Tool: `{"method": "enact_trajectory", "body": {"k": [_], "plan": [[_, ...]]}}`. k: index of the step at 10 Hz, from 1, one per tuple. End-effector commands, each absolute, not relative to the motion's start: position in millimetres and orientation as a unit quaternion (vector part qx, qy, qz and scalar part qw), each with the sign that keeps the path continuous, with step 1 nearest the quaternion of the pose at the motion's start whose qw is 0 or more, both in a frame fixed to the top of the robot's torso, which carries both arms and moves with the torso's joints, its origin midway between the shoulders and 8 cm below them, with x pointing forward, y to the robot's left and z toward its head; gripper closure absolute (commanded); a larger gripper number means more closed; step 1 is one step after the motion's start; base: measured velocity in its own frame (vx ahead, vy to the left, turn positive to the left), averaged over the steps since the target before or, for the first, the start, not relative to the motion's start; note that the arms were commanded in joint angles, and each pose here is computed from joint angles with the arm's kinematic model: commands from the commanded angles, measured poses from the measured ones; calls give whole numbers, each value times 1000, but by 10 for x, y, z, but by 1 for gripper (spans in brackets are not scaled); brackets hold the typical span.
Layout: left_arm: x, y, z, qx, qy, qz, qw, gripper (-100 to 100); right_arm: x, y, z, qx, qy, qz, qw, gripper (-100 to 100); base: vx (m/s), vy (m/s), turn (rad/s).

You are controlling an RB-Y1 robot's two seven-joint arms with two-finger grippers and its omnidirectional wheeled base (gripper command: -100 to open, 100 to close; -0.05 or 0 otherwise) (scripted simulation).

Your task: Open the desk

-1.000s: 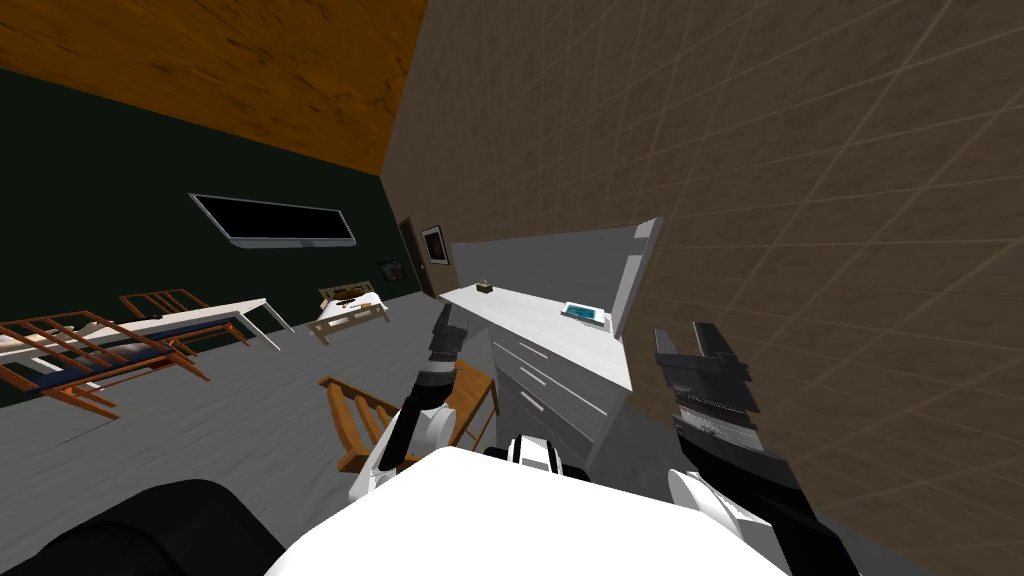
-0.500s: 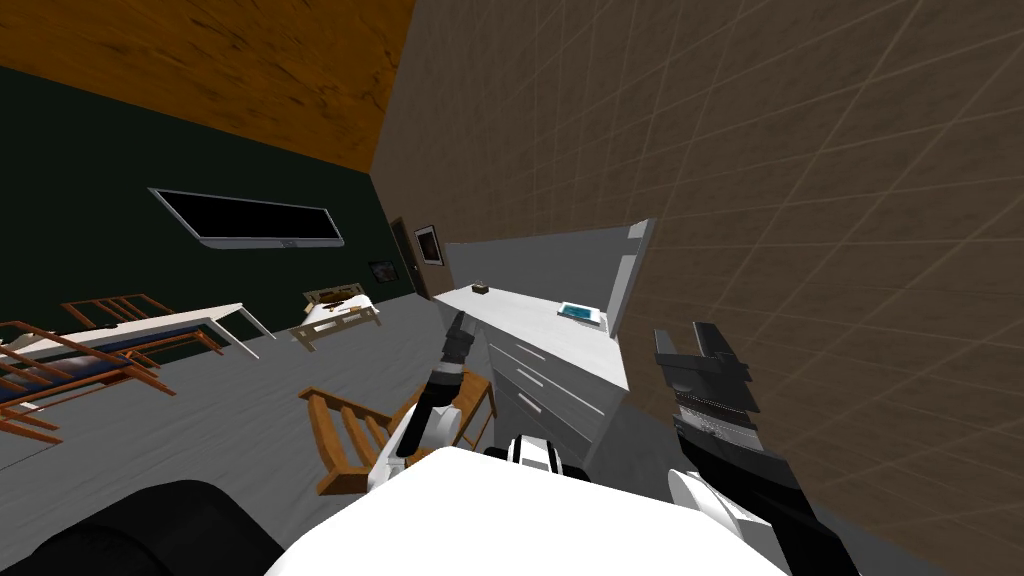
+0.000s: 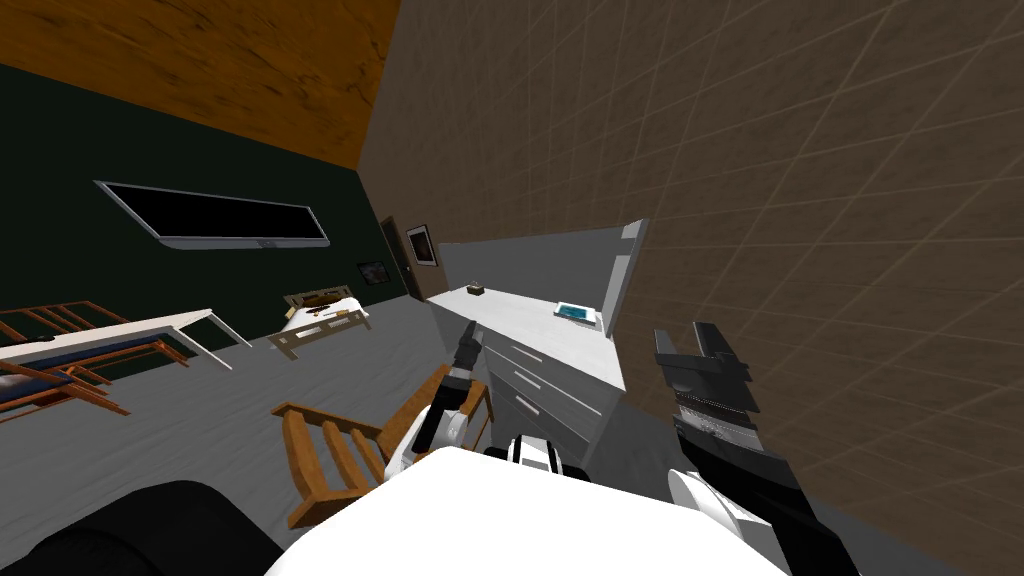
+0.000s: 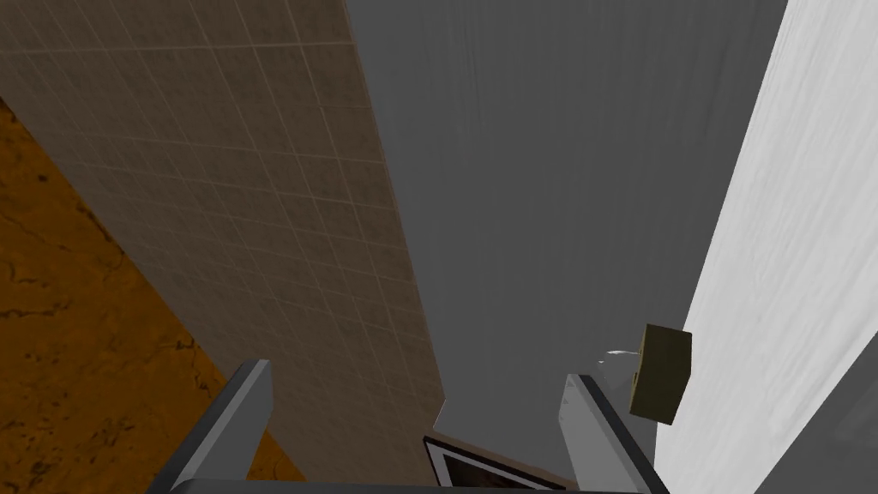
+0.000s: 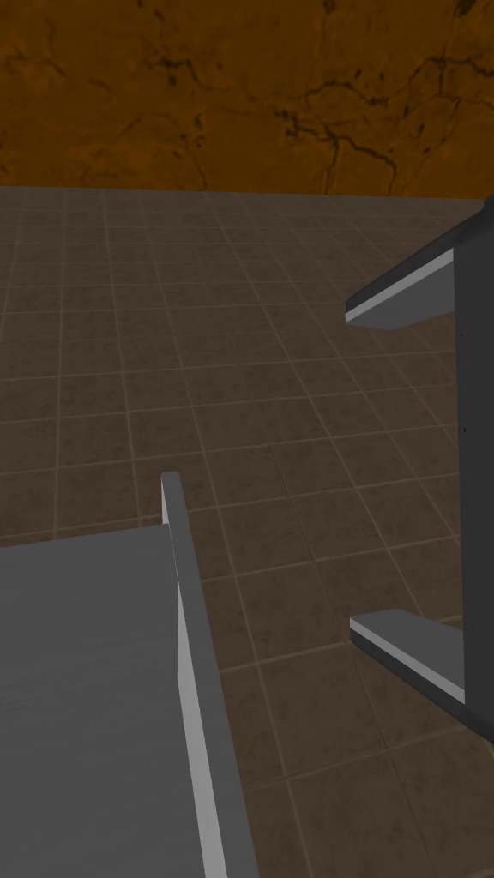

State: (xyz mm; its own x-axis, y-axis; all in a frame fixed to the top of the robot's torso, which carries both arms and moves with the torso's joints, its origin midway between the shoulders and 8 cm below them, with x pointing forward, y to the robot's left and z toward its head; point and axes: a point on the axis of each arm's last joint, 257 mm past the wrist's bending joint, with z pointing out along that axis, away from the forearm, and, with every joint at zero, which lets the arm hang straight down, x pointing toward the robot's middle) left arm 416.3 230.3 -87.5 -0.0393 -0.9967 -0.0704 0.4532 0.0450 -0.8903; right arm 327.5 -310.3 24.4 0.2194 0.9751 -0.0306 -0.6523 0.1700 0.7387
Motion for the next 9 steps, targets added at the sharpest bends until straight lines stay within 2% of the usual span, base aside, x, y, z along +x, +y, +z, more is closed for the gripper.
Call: {"method": "enact_trajectory", "body": {"k": [1,9], "plan": [[4284,2219,-1177,-351,424,-591,590,-100,3275,-3103,244,307,263,567,718,0,28,7,-106],[4456,1962,-2073,-382,489,-561,548,-100,3275,-3103,244,307,263,567,718,0,25,6,-67]]}}
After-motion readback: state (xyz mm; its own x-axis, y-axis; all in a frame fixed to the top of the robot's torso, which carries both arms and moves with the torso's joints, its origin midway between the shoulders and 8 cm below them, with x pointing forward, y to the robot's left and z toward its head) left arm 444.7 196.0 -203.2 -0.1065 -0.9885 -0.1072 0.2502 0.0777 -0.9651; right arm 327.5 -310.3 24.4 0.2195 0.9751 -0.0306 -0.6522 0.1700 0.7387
